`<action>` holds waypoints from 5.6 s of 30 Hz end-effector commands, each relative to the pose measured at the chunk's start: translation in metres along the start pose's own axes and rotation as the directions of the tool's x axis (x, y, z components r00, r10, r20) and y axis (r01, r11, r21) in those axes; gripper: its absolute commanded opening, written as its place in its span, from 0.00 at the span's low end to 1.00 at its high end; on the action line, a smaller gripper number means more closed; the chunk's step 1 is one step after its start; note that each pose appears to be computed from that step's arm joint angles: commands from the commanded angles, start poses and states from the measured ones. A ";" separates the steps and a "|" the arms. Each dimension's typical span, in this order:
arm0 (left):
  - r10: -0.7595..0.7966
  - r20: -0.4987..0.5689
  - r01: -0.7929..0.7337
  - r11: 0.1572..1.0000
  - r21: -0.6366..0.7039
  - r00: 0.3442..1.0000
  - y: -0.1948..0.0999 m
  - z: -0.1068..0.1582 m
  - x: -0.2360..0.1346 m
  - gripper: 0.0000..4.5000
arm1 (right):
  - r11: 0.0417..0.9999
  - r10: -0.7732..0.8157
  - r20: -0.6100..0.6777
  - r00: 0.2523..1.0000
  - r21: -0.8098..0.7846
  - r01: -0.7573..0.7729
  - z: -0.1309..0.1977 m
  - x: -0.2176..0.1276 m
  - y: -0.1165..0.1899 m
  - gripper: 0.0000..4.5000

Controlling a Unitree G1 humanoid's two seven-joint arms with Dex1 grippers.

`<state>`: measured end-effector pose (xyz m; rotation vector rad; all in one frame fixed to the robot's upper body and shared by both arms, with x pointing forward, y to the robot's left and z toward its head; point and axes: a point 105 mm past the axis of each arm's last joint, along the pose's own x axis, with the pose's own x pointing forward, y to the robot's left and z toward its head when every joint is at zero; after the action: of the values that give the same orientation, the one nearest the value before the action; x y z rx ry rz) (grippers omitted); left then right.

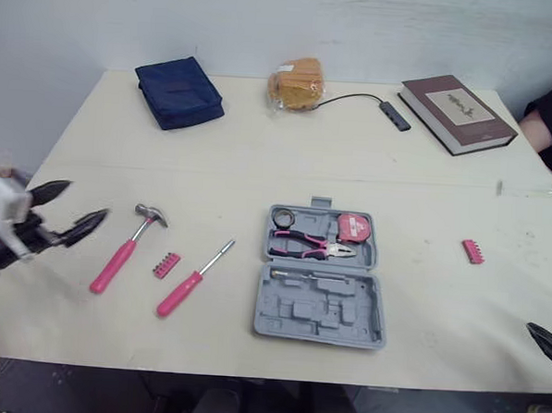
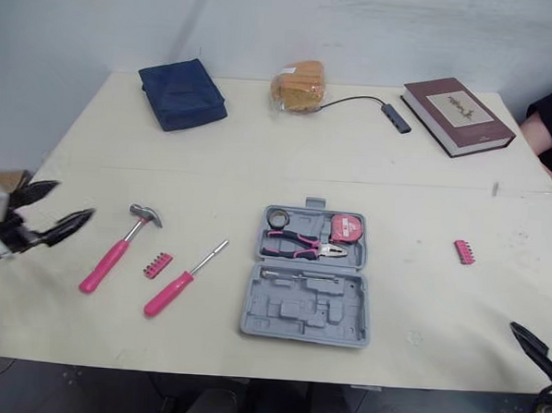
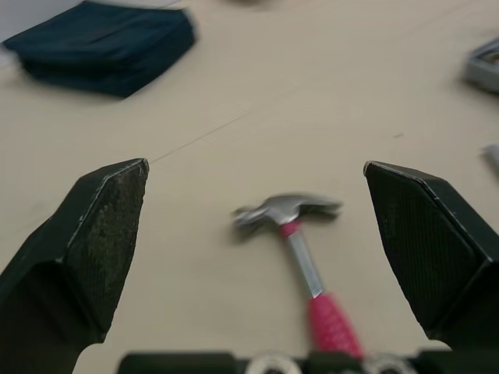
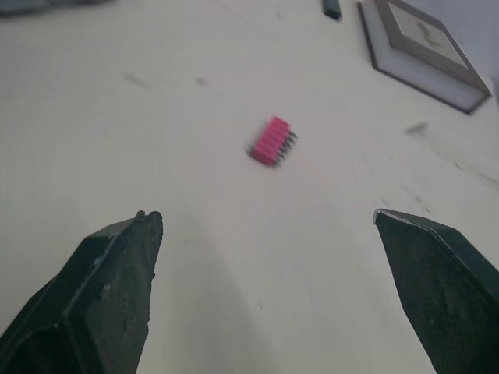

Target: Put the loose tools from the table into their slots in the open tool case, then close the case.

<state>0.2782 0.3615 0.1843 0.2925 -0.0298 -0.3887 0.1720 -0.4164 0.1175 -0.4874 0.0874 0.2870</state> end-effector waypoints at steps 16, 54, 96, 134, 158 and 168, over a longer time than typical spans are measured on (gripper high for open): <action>0.168 -0.072 -0.167 0.986 0.022 0.983 0.014 -0.018 -0.039 1.00 | 0.996 0.084 0.128 0.988 -0.011 -0.083 0.020 0.033 0.005 1.00; -0.043 -0.149 0.035 0.998 -0.060 0.988 -0.049 0.005 0.037 0.12 | 0.792 0.574 0.505 0.644 -0.144 -0.593 0.151 0.118 0.147 1.00; -0.805 -0.482 0.938 0.294 0.182 0.346 -0.332 0.039 0.138 0.12 | 0.875 0.474 0.259 0.841 -0.033 -0.483 0.102 0.061 0.127 1.00; -0.944 -0.119 0.944 0.288 0.160 0.308 -0.348 0.016 0.135 0.02 | 0.877 0.469 0.260 0.844 -0.027 -0.480 0.091 0.067 0.126 1.00; -0.787 -0.515 0.914 0.404 -0.013 0.340 -0.347 -0.069 0.135 0.02 | 0.881 0.460 0.271 0.845 -0.023 -0.472 0.086 0.069 0.126 1.00; -0.890 -0.281 0.928 0.373 0.002 0.358 -0.356 -0.025 0.140 0.02 | 0.887 0.449 0.274 0.851 -0.024 -0.460 0.086 0.069 0.125 1.00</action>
<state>0.2790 -0.0110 0.0786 0.5547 0.2655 -1.5372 0.2024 -0.2528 0.1207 -0.3527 -0.0313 0.8232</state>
